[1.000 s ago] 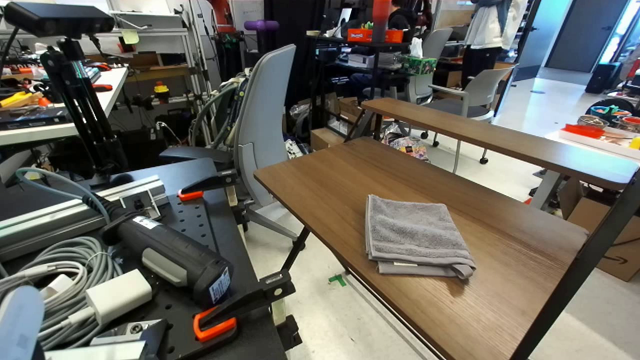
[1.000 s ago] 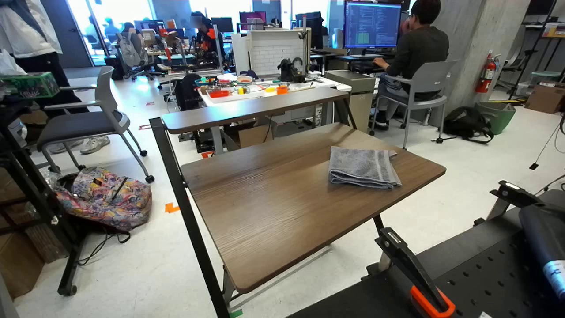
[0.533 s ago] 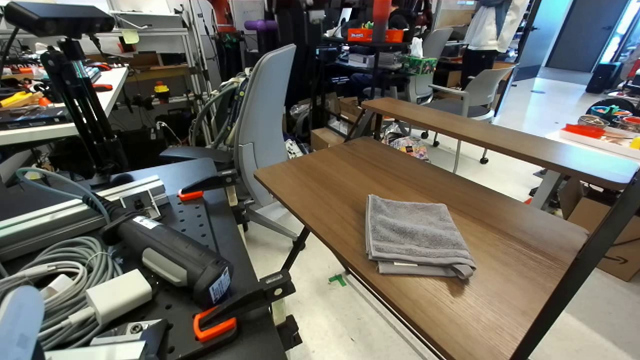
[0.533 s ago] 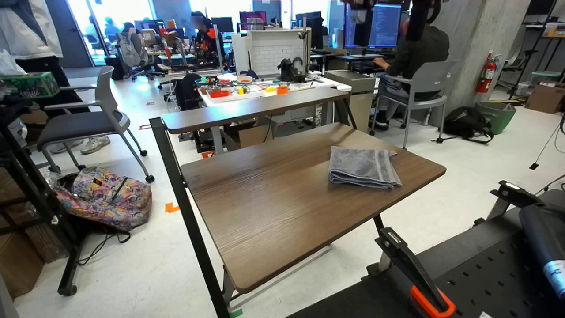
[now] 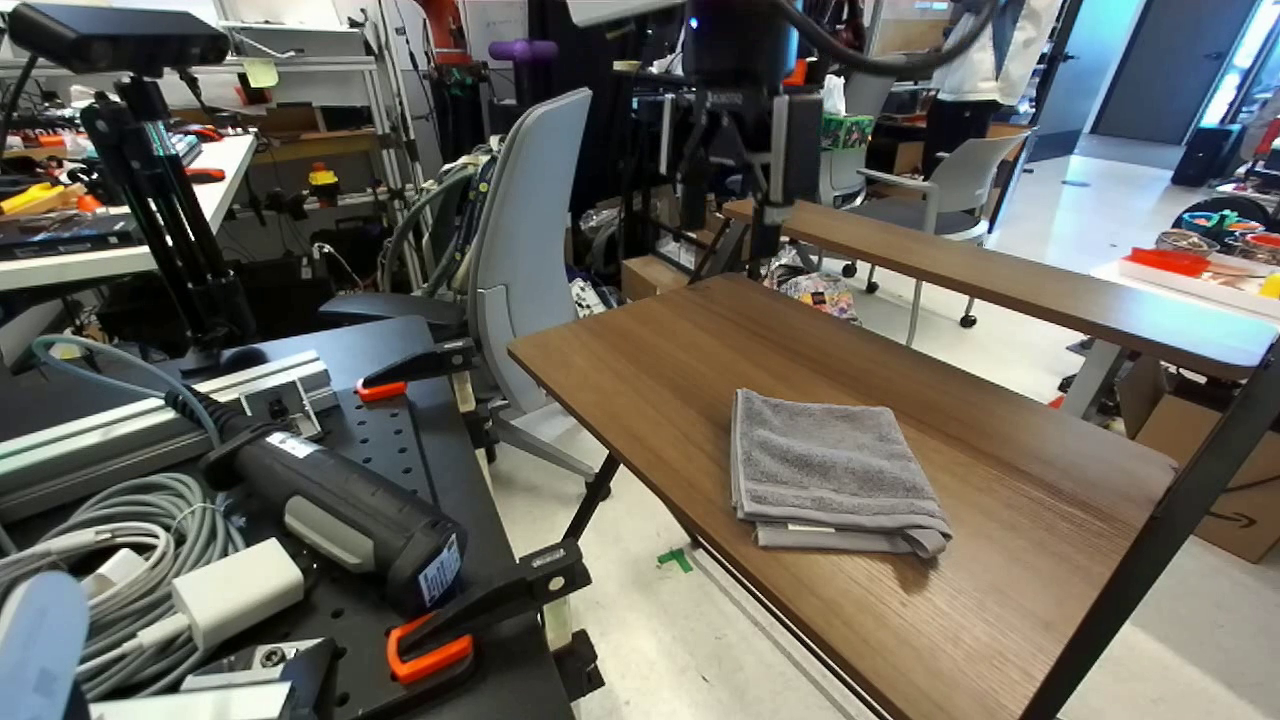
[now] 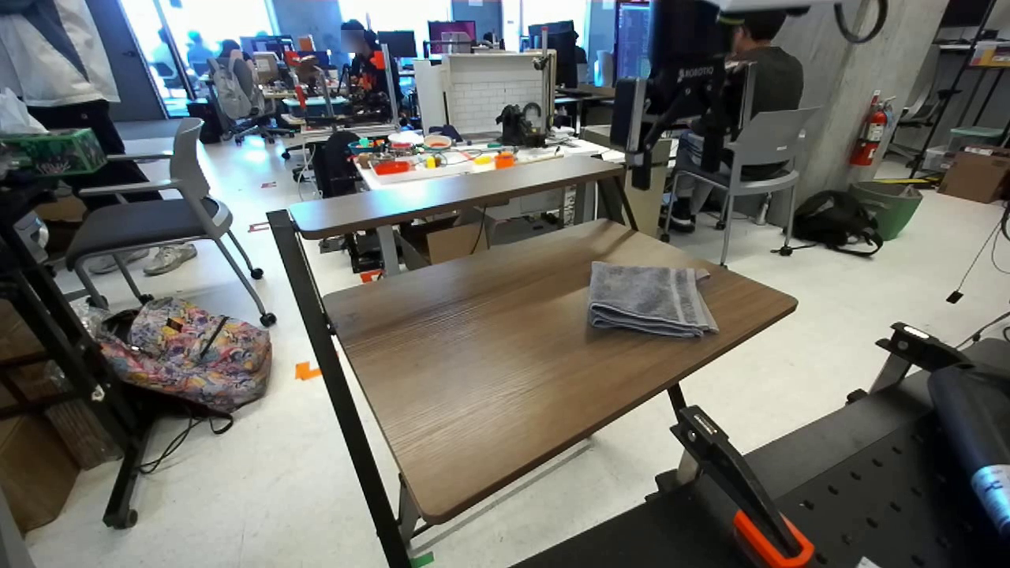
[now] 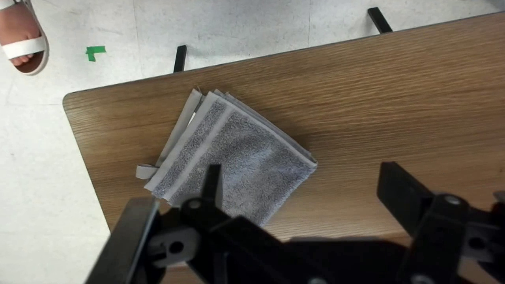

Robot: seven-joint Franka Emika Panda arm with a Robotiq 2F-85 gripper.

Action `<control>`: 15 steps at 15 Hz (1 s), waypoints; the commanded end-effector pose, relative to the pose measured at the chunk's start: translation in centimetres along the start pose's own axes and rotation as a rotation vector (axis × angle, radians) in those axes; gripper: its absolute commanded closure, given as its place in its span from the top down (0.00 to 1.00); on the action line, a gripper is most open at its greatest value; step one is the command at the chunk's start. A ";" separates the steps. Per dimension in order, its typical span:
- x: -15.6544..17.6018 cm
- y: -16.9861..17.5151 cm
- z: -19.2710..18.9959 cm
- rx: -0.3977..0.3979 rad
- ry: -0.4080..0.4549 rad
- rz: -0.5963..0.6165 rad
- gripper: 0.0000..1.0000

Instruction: Slide the towel to the left

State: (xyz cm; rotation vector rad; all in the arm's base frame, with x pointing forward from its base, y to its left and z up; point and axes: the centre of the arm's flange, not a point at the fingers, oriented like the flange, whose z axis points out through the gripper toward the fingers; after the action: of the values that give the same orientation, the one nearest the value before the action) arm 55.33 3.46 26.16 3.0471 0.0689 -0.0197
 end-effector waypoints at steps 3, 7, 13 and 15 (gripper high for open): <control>7.0 2.6 7.5 0.020 0.005 0.003 1.00; 10.2 3.5 11.6 0.063 -0.017 0.039 1.00; 13.0 4.5 17.4 0.075 -0.057 0.064 1.00; 13.4 4.9 19.1 0.063 -0.072 0.074 1.00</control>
State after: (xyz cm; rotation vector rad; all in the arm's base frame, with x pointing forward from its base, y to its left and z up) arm 66.21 -1.66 9.48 3.1086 -0.0408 -0.0824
